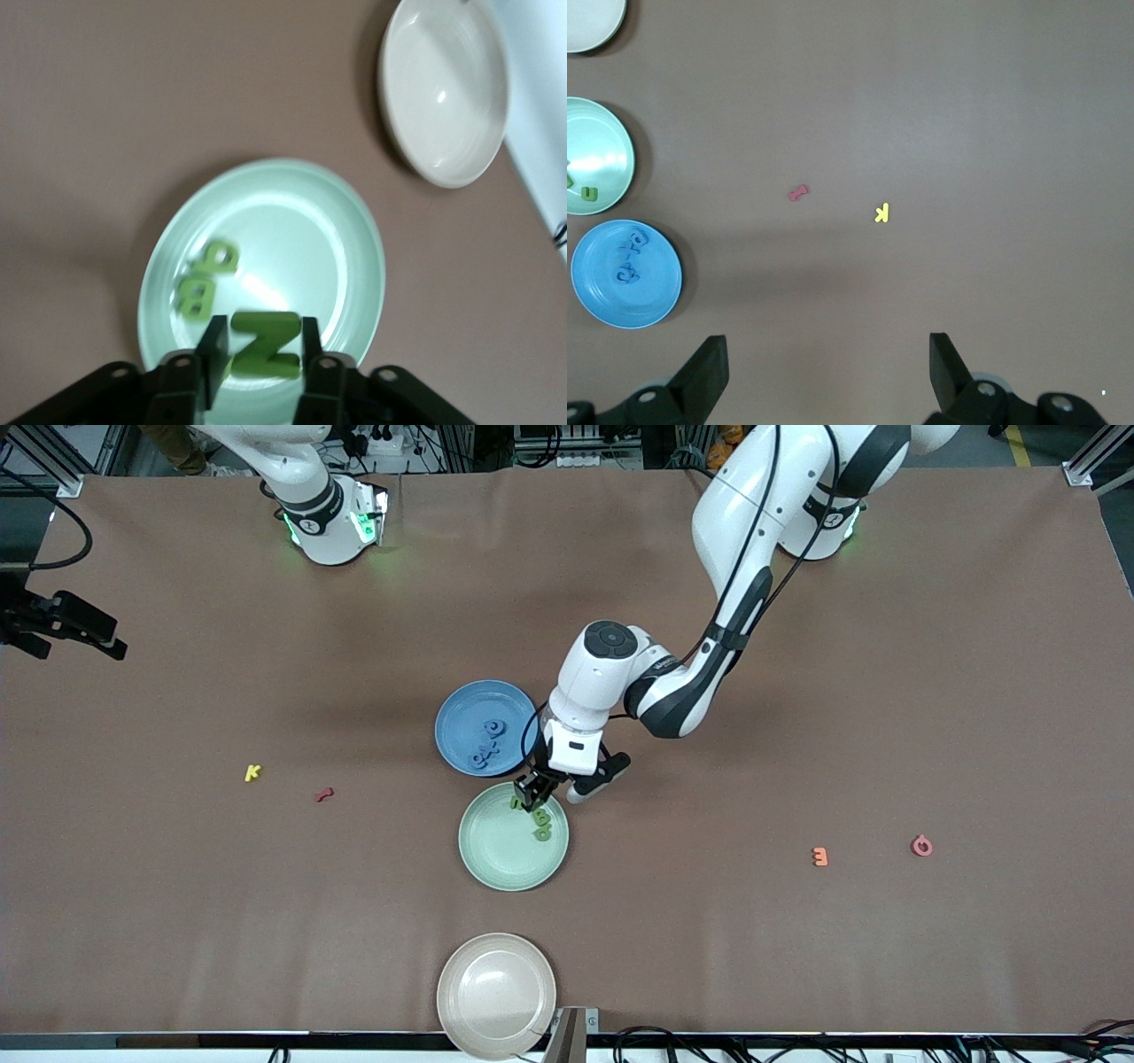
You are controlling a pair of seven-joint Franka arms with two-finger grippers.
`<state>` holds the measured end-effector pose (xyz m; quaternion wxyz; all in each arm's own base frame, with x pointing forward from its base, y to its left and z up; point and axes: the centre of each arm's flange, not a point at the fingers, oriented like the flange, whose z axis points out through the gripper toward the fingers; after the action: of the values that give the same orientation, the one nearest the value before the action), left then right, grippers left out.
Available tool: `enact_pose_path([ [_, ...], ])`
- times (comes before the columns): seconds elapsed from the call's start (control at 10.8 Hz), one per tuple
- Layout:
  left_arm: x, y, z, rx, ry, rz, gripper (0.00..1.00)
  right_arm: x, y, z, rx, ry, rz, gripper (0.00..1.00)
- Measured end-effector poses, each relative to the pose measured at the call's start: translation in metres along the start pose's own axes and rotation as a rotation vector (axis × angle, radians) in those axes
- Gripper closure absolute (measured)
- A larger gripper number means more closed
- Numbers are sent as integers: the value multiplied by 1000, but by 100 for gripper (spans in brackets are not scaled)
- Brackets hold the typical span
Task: Sort letters by color into matching plates
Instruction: 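Open the left gripper to drop the Z onto the green plate, then move the left gripper back over the orange letters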
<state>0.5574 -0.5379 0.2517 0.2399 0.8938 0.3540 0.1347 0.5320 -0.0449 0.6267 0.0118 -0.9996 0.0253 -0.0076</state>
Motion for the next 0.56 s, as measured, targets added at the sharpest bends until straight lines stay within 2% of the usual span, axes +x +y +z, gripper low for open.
enact_pose_path([
  [0.19, 5, 9, -5, -24, 58, 16, 34, 0, 6, -1, 0, 6, 12, 0],
  [0.37, 4, 9, -5, -27, 60, 18, 7, 1, 6, 0, 0, 12, 12, 0],
  [0.46, 5, 9, -5, -29, 63, 17, 0, 3, 6, 0, 0, 22, 12, 0],
  [0.56, 8, 10, -5, -31, 67, 17, 0, 5, 7, 1, 0, 31, 12, 0],
])
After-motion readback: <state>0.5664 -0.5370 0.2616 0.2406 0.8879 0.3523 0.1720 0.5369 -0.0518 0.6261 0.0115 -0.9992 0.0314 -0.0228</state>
